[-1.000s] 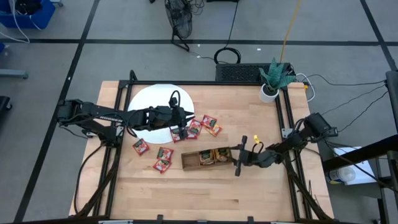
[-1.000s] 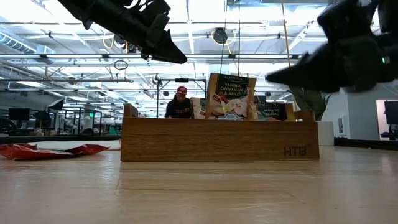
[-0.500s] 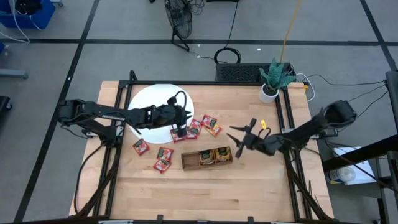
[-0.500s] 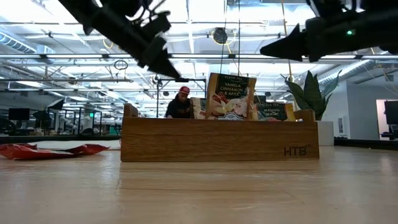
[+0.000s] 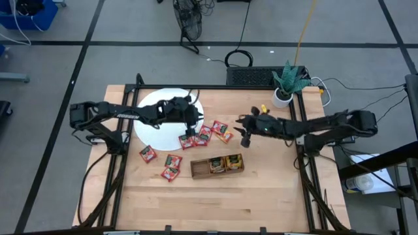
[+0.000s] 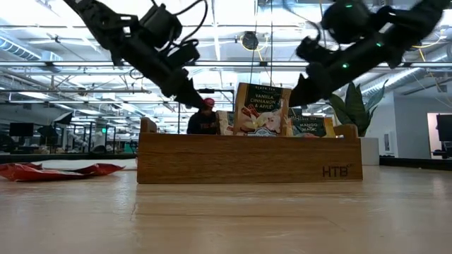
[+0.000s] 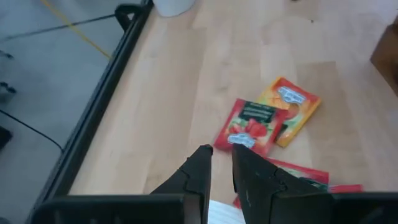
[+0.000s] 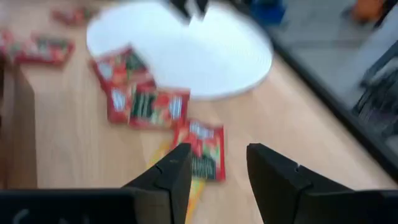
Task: Pick & Place Tea
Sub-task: Put the yellow tea bag into the right section of the wooden organizer
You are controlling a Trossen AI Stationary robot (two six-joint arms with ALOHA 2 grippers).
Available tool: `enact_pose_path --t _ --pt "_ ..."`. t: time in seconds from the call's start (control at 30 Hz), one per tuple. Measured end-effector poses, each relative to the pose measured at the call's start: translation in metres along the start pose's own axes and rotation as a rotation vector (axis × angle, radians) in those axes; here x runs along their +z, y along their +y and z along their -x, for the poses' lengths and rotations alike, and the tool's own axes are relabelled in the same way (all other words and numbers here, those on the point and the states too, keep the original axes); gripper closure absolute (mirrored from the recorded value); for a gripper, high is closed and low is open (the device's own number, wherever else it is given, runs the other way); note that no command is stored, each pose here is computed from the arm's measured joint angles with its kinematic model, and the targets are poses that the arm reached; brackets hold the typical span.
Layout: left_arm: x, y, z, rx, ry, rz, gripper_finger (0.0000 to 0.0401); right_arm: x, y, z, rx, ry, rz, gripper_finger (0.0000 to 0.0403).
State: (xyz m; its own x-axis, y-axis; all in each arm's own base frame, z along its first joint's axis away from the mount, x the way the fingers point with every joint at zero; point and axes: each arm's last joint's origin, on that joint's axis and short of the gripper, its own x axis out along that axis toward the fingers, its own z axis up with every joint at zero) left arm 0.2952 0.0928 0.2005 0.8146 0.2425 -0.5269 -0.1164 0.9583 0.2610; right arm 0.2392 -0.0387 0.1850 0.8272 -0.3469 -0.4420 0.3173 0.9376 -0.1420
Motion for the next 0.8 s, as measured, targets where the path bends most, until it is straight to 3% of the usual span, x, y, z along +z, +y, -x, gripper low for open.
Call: enact_pose_path --t 0.23,0.47,0.8 --pt "-0.03 0.027 0.002 0.017 -0.01 0.115 0.0329 0.029 -0.001 -0.031 0.18 0.271 0.038 0.0249" --pt "-0.045 0.034 0.005 0.038 -0.049 0.175 0.0329 0.023 0.009 -0.072 0.243 0.587 0.098 0.0201" --pt "-0.045 0.027 0.004 0.013 -0.039 0.165 0.0329 0.004 0.019 -0.113 0.326 0.723 0.155 0.0168"
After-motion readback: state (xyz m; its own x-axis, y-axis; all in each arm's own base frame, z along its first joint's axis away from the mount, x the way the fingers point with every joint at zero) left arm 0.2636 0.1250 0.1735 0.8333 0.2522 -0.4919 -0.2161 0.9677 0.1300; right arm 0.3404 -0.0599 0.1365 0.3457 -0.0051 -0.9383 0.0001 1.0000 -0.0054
